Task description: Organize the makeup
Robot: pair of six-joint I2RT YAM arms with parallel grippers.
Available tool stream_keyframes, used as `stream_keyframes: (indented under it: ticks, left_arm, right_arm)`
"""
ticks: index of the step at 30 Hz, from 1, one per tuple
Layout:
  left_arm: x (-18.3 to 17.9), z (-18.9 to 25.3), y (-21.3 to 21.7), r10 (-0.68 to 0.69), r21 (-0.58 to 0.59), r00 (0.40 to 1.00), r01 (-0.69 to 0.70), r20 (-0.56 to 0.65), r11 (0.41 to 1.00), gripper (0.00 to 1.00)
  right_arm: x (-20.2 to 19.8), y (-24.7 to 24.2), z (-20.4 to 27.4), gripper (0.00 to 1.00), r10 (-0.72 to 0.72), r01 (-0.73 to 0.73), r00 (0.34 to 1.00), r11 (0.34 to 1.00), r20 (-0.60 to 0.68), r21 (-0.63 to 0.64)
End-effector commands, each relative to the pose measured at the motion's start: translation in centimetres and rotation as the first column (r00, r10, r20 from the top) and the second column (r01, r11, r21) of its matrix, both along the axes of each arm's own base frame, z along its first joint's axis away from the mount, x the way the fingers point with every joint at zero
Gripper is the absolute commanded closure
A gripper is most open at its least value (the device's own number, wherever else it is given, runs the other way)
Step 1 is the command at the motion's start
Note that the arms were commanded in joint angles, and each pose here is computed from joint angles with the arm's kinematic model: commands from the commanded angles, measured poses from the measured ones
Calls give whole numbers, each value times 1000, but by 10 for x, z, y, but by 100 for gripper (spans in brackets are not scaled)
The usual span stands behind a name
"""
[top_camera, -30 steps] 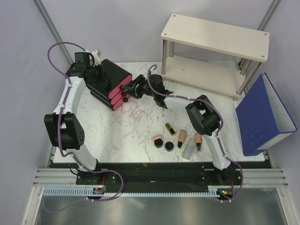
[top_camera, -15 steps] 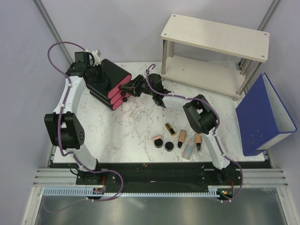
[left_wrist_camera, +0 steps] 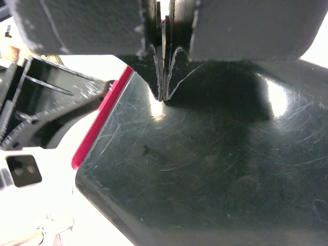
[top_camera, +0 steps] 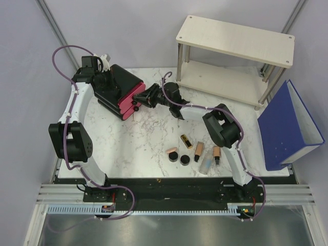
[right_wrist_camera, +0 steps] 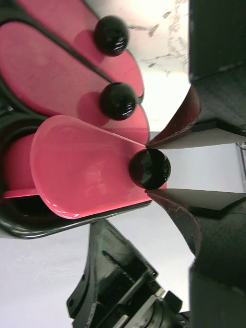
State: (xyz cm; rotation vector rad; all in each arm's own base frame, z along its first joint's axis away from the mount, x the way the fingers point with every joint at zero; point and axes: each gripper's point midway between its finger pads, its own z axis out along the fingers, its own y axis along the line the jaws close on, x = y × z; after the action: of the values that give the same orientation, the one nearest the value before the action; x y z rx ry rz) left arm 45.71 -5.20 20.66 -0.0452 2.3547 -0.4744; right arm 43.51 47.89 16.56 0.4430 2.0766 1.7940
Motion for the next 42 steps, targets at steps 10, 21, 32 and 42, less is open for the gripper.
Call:
stream_keyframes:
  ticks: [10, 21, 32, 42]
  left_arm:
    - [-16, -37, 10, 1, 44, 989, 6, -148, 999, 98]
    - [-19, -41, 9, -3, 35, 986, 9, -166, 999, 98]
    - [-20, -43, 8, -9, 38, 985, 16, -175, 999, 98]
    - [-22, -45, 11, -10, 51, 983, 19, -183, 998, 98]
  right_arm:
    - [-66, -48, -11, 100, 72, -74, 997, 984, -22, -164]
    - [-79, -64, -14, 100, 59, -61, 998, 976, -18, -208]
    - [-80, -61, 7, 55, 110, -98, 992, 978, 55, -184]
    - [-91, -71, 24, 48, 141, -114, 985, 963, 99, -244]
